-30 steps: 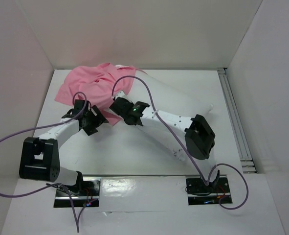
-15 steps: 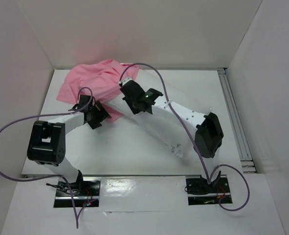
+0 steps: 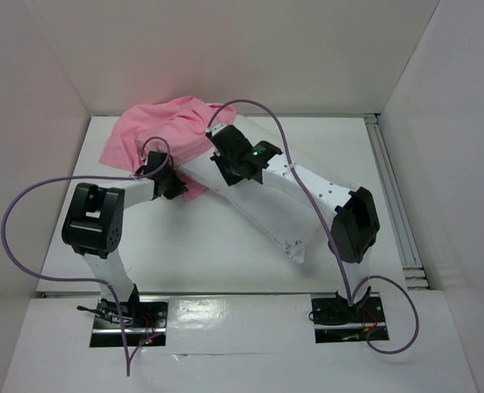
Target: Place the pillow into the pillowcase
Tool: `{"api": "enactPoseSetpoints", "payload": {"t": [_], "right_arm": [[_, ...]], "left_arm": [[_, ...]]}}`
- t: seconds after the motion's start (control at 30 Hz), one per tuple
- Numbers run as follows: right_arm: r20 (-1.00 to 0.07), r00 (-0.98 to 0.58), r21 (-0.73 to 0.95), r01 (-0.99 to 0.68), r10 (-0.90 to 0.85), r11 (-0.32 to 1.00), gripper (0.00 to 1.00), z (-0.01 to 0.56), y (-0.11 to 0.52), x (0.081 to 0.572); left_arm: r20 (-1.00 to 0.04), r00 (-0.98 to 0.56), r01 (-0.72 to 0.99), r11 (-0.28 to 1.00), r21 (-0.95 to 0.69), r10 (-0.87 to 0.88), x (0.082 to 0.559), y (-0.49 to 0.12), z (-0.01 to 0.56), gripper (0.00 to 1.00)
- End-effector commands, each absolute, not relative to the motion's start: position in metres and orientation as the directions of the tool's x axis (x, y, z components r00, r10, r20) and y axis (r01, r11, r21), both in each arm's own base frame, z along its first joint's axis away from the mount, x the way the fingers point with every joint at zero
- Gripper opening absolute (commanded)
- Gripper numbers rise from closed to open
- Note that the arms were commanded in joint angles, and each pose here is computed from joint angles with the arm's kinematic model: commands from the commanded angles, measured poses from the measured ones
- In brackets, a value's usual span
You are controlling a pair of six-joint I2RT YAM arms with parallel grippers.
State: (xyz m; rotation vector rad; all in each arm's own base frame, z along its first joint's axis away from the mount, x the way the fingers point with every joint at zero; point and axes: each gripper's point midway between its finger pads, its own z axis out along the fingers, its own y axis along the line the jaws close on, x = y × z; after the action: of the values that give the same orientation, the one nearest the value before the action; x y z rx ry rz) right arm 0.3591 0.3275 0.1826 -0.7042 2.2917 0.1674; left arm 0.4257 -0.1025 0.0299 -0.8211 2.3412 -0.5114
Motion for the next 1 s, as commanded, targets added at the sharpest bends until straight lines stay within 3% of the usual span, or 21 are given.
{"api": "enactPoseSetpoints", "payload": {"t": [0.0, 0.17, 0.4, 0.53, 0.77, 0.9, 0.97], "right_arm": [[-0.770, -0.525, -0.041, -0.527, -0.363, 0.849, 0.00, 0.237, 0.328, 0.367], [-0.760, -0.548, -0.037, -0.501, -0.350, 0.864, 0.00, 0.229, 0.323, 0.371], [-0.822, -0.525, 0.021, -0.417, -0.222, 0.909, 0.00, 0.271, 0.319, 0.401], [-0.796, -0.569, 0.067, -0.424, -0.208, 0.903, 0.00, 0.245, 0.335, 0.405], [-0.752, -0.648, 0.158, -0.352, -0.118, 0.922, 0.00, 0.192, 0.337, 0.441], [-0.836, -0.546, 0.239, -0.283, 0.048, 0.929, 0.00, 0.274, 0.315, 0.481], [-0.890, -0.428, 0.287, -0.262, 0.156, 0.921, 0.00, 0.346, 0.290, 0.496]], "left_arm": [[-0.434, -0.636, -0.433, 0.760, -0.485, -0.638, 0.426, -0.106, 0.027, 0.00], [-0.481, -0.638, -0.368, 0.787, -0.495, -0.601, 0.417, -0.117, 0.063, 0.00], [-0.510, -0.707, -0.051, 0.754, -0.655, -0.491, 0.362, -0.194, 0.151, 0.00], [-0.527, -0.721, 0.074, 0.706, -0.704, -0.450, 0.320, -0.220, 0.192, 0.00], [-0.516, -0.766, 0.141, 0.684, -0.716, -0.383, 0.298, -0.240, 0.192, 0.00], [-0.567, -0.749, 0.221, 0.676, -0.703, -0.344, 0.324, -0.257, 0.220, 0.00], [-0.608, -0.722, 0.277, 0.667, -0.692, -0.331, 0.357, -0.271, 0.255, 0.00]]}}
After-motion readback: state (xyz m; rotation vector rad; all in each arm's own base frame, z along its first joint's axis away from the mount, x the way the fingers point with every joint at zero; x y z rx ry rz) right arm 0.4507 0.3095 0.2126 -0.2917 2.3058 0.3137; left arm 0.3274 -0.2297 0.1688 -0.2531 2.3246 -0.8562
